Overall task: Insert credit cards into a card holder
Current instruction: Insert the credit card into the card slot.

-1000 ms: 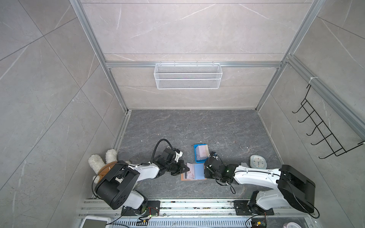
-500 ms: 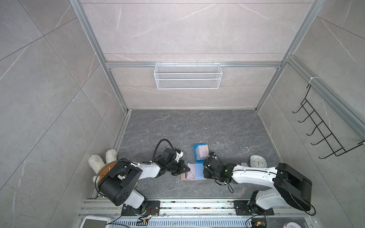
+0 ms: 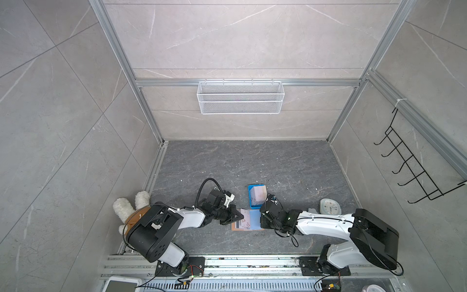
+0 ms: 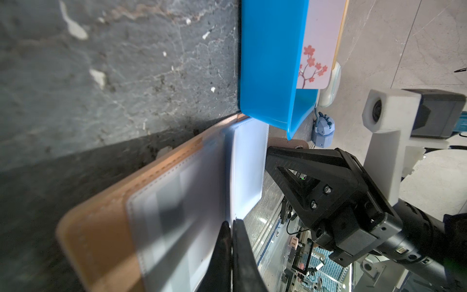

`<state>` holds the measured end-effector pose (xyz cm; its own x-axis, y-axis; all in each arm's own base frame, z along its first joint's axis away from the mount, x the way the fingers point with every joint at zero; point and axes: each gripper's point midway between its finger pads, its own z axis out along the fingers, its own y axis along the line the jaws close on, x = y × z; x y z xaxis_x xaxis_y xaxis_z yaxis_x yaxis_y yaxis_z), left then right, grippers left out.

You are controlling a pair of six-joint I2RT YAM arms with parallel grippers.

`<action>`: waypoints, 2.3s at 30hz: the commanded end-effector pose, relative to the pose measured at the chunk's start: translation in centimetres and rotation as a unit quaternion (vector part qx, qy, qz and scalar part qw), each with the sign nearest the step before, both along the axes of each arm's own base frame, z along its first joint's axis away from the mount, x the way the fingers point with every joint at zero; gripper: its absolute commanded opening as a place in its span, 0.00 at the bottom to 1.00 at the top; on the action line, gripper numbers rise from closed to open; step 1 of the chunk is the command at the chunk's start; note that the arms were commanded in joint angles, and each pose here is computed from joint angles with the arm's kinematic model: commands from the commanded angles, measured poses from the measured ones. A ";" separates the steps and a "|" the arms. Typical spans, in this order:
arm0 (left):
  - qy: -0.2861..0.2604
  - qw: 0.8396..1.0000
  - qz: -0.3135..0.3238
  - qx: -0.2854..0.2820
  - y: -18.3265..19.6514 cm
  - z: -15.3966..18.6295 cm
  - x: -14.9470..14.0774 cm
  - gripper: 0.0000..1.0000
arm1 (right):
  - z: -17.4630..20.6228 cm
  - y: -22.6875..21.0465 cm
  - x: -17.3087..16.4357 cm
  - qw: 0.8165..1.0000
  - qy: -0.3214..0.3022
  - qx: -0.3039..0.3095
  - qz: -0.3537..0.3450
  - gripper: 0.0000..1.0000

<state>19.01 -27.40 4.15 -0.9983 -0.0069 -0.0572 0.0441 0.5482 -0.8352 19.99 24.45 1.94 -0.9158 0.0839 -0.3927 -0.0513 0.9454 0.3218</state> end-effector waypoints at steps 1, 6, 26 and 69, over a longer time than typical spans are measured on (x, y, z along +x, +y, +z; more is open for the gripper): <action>-0.003 1.000 0.002 -0.011 -0.2 0.3 0.1 0.00 | -0.8 -0.1 -0.3 1.000 0.009 -0.017 0.009 0.17; 0.000 1.000 -0.001 -0.013 -0.5 0.2 -0.2 0.00 | -0.9 -0.2 -0.3 1.000 0.010 -0.018 0.008 0.17; 0.035 0.999 0.021 0.029 0.1 -2.2 -0.3 0.02 | -0.9 -0.3 -0.5 1.000 0.011 -0.021 0.010 0.16; 0.049 0.982 0.022 0.179 0.8 -3.3 -0.8 0.23 | -1.6 -0.6 -0.6 0.999 0.012 -0.040 0.010 0.15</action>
<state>19.31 -27.48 2.58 -0.9986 -0.0511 -0.0166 -0.0289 0.7712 -0.6359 20.11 24.60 1.86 -0.9126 0.0772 -0.4015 -0.0540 0.9506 0.3056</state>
